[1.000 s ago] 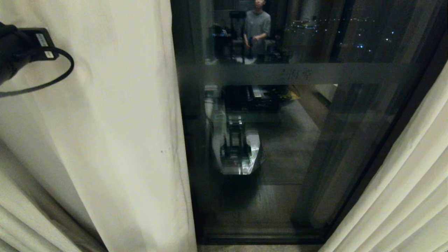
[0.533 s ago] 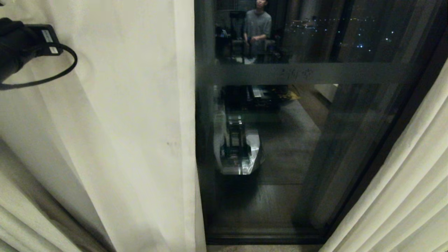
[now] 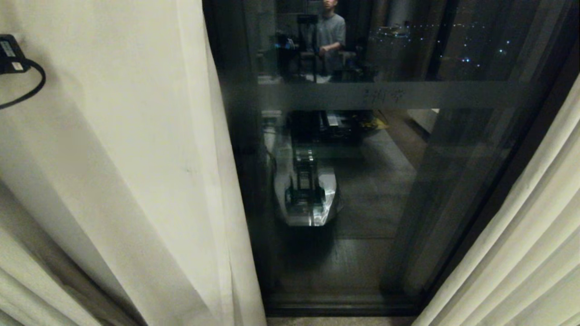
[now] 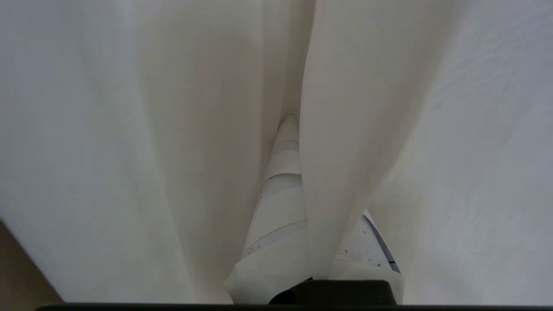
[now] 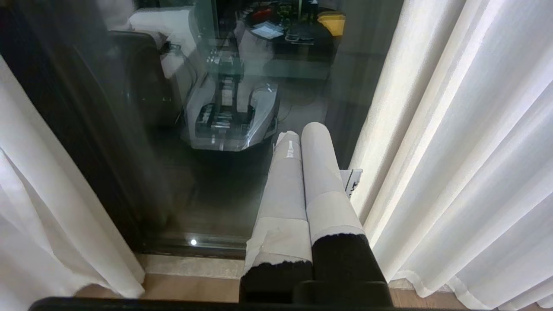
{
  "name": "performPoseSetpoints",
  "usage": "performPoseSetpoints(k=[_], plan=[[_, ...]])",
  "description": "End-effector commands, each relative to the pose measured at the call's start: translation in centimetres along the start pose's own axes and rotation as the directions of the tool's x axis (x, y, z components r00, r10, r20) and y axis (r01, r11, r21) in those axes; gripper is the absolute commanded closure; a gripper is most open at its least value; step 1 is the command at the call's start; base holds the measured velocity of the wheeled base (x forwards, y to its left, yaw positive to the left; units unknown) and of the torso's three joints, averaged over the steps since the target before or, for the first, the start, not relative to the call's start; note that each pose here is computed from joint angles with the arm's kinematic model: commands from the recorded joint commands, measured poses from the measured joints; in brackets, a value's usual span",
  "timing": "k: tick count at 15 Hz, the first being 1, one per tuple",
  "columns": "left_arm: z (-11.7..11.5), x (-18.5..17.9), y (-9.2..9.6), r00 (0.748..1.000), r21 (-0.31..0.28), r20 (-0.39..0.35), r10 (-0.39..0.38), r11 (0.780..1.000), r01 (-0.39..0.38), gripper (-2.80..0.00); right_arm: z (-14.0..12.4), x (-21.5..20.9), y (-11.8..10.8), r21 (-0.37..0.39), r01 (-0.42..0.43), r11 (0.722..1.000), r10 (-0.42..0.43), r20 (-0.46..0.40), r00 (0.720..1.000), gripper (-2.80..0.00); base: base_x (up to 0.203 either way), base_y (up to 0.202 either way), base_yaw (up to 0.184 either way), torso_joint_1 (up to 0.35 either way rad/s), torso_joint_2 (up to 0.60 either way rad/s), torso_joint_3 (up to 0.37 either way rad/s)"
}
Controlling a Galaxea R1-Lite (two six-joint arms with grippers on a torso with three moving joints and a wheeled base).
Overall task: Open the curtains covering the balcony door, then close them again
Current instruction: Pull the inner curtains open on both sides
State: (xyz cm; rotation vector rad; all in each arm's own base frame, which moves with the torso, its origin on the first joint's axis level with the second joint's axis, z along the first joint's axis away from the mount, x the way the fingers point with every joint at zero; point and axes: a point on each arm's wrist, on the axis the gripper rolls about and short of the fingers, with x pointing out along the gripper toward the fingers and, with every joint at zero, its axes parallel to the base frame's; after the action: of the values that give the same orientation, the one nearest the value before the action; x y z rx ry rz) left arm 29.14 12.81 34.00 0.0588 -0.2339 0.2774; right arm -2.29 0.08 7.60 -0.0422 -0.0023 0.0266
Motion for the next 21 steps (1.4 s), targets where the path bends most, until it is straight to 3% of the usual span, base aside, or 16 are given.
performPoseSetpoints(k=[1,5,10,16,21], plan=[[0.2,0.3,3.5,0.998,-0.005,0.014,0.057,0.998,-0.057,0.00,0.0,0.0,0.0,-0.001,-0.001,1.000,0.001,-0.002,1.000,0.00,0.000,0.000,0.000,0.000,0.00,0.000],[-0.3,0.1,9.0,0.994,-0.043,0.007,0.105,0.994,-0.105,0.00,0.0,0.0,0.0,-0.001,-0.001,1.000,0.001,-0.002,1.000,0.00,0.000,0.000,0.000,0.000,0.00,0.000],[-1.8,-0.2,15.3,0.993,-0.020,-0.020,0.116,0.993,-0.116,0.00,0.0,0.0,0.0,-0.001,-0.001,1.000,0.001,-0.002,1.000,0.00,0.000,0.000,0.000,0.000,0.00,0.000],[-3.4,-0.1,21.5,0.981,-0.017,-0.003,0.194,0.981,-0.194,0.00,0.0,0.0,0.0,-0.001,-0.001,1.000,0.001,-0.002,1.000,0.00,0.000,0.000,0.000,0.000,0.00,0.000],[-6.2,0.1,26.1,0.967,-0.022,0.011,0.255,0.967,-0.255,0.00,0.0,0.0,0.0,-0.001,-0.001,1.000,0.001,-0.002,1.000,0.00,0.000,0.000,0.000,0.000,0.00,0.000]])
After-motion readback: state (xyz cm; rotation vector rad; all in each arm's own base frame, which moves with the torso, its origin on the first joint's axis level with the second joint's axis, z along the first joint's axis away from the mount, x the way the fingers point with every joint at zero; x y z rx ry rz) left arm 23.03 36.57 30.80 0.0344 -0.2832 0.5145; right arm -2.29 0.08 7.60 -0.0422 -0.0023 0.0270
